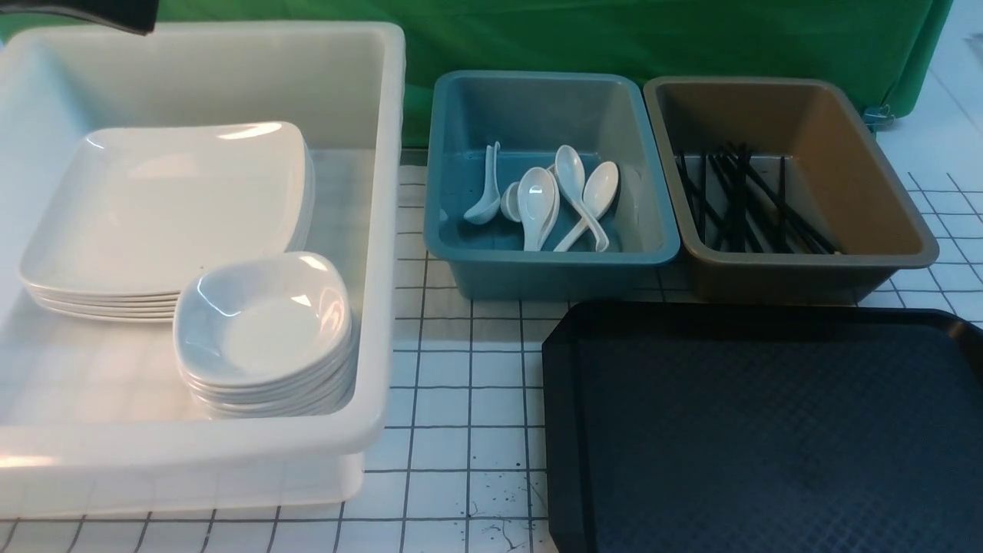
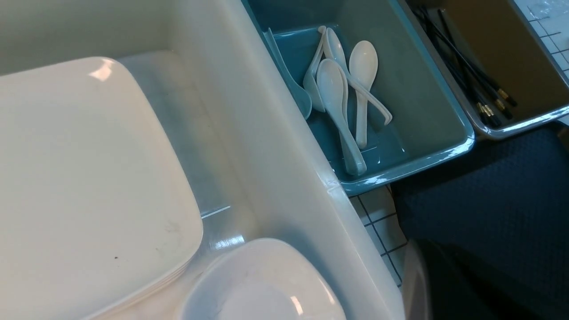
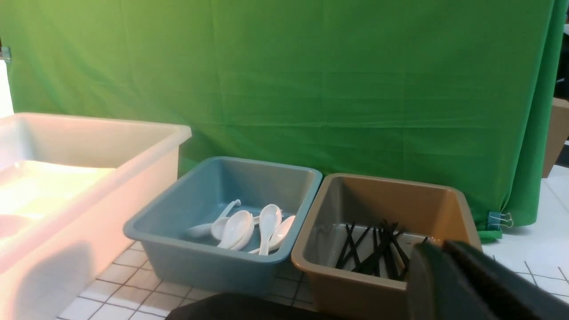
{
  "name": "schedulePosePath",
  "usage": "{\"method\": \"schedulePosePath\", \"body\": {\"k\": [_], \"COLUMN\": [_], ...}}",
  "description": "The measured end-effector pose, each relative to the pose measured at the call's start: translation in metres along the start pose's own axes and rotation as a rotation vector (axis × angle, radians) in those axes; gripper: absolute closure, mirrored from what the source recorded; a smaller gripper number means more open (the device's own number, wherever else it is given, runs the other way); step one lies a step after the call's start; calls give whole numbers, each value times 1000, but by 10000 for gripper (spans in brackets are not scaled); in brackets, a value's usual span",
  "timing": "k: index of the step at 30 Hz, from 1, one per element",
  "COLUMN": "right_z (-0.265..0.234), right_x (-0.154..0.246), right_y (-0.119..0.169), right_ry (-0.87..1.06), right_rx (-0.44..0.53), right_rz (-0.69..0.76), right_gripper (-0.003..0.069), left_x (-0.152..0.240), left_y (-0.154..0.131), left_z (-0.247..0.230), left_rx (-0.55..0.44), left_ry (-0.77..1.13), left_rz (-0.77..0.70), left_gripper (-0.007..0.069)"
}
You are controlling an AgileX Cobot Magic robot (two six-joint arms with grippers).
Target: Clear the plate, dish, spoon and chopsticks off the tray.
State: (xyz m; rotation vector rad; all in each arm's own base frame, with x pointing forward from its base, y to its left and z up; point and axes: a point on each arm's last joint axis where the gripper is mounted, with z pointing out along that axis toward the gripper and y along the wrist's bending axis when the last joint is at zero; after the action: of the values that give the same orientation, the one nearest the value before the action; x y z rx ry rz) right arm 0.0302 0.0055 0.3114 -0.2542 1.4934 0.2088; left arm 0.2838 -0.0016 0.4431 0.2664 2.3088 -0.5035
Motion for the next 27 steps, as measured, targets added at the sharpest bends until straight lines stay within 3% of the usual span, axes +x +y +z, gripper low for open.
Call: {"method": "schedulePosePath", "body": {"k": [9,19,27], "right_z": [13,13,14], "right_x": [47,125,123], "right_y": [2,-10,-11], "right_ry": [94,284,226], "right_rx": [13,302,327], "right_rz": [-9,7,-1], "right_gripper": [596,576,558], "left_x": [0,1,1], "left_y": [0,2,0], "left_z": [0,0,-3], "left_rx": [0,-17,-27], "left_ry": [0,8,4], "left_rz": [-3,4,11], "left_gripper": [628,628,628]}}
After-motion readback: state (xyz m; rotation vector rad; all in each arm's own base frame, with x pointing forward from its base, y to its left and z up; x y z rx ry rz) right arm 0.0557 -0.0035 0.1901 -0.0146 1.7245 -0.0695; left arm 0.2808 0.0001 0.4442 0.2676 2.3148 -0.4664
